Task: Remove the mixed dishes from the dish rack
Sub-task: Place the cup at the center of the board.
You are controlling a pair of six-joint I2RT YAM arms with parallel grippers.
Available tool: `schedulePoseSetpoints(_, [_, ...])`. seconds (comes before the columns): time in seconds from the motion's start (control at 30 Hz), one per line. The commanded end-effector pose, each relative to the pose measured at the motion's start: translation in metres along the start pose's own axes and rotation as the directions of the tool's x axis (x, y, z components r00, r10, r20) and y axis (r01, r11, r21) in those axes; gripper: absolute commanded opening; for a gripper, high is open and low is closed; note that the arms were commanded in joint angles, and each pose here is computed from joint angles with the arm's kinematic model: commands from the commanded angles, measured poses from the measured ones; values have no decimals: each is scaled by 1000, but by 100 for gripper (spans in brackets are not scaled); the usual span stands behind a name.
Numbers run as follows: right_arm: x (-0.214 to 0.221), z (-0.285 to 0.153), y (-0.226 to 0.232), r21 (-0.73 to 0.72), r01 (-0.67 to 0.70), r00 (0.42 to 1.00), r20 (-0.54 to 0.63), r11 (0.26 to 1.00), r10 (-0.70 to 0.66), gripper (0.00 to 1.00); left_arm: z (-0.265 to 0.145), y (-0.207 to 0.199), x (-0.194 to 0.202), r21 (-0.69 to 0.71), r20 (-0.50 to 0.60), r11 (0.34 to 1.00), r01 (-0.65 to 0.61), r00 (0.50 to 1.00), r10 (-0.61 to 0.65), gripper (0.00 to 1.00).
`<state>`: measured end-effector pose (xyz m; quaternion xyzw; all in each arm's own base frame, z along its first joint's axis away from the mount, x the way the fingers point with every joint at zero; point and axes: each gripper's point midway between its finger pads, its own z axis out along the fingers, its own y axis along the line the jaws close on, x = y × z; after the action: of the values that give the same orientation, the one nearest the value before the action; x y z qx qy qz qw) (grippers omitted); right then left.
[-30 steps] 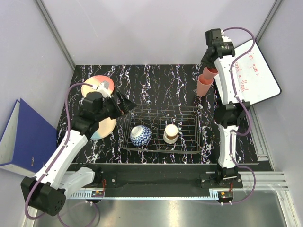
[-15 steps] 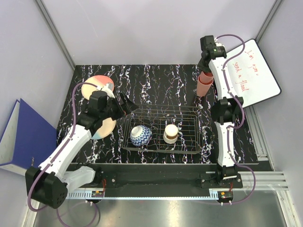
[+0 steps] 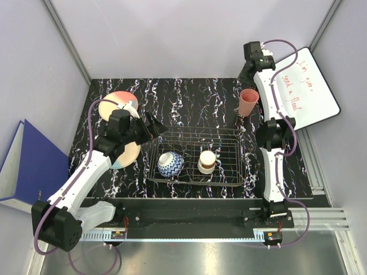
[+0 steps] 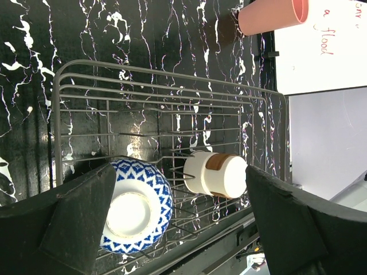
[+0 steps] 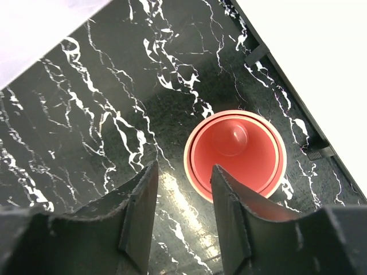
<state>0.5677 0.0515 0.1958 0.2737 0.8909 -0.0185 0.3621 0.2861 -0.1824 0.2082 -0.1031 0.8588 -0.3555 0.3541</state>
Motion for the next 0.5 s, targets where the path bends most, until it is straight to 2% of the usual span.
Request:
schedulePoseSetpoints(0.0, [-63, -82, 13, -149, -69, 982, 164, 986, 93, 51, -1, -11, -9, 46, 39, 999, -21, 999, 19, 99])
schedulePoseSetpoints(0.1, [-79, -137, 32, -303, -61, 973, 193, 951, 124, 52, -2, -13, -12, 52, 52, 998, -34, 998, 31, 99])
schedulePoseSetpoints(0.13, [-73, -173, 46, -392, -18, 976, 191, 920, 101, 52, -2, -14, -13, 55, 53, 998, -40, 998, 37, 99])
schedulePoseSetpoints(0.2, [-76, -220, 71, -521, 103, 959, 279, 847, 56, 54, 0, -18, -15, 58, 55, 996, -71, 996, 68, 99])
schedulePoseSetpoints(0.23, [-52, -250, 71, -581, 156, 961, 275, 799, 13, 59, 0, -20, -15, 55, 56, 995, -86, 995, 83, 99])
schedulePoseSetpoints(0.27, [-51, -289, 94, -679, 225, 933, 356, 699, 45, 66, 1, -21, -10, 40, 47, 992, -119, 992, 117, 99])
schedulePoseSetpoints(0.3, [-41, -311, 98, -728, 268, 919, 390, 631, 61, 76, 1, -26, -12, 33, 57, 990, -140, 989, 138, 99])
schedulePoseSetpoints(0.33, [0, -322, 79, -777, 280, 929, 368, 564, 46, 88, 1, -27, -10, 18, 56, 987, -161, 985, 160, 99])
schedulePoseSetpoints(0.37, [-7, -354, 80, -830, 312, 895, 420, 463, 150, 99, 2, -30, -2, -20, 56, 976, -215, 975, 216, 99])
schedulePoseSetpoints(0.43, [25, -362, 55, -865, 263, 919, 360, 428, 162, 100, 1, -43, 5, -26, 57, 960, -278, 959, 279, 99])
schedulePoseSetpoints(0.47, [40, -358, 48, -867, 240, 936, 326, 436, 134, 100, 3, -54, 22, -3, 23, 942, -336, 942, 336, 99])
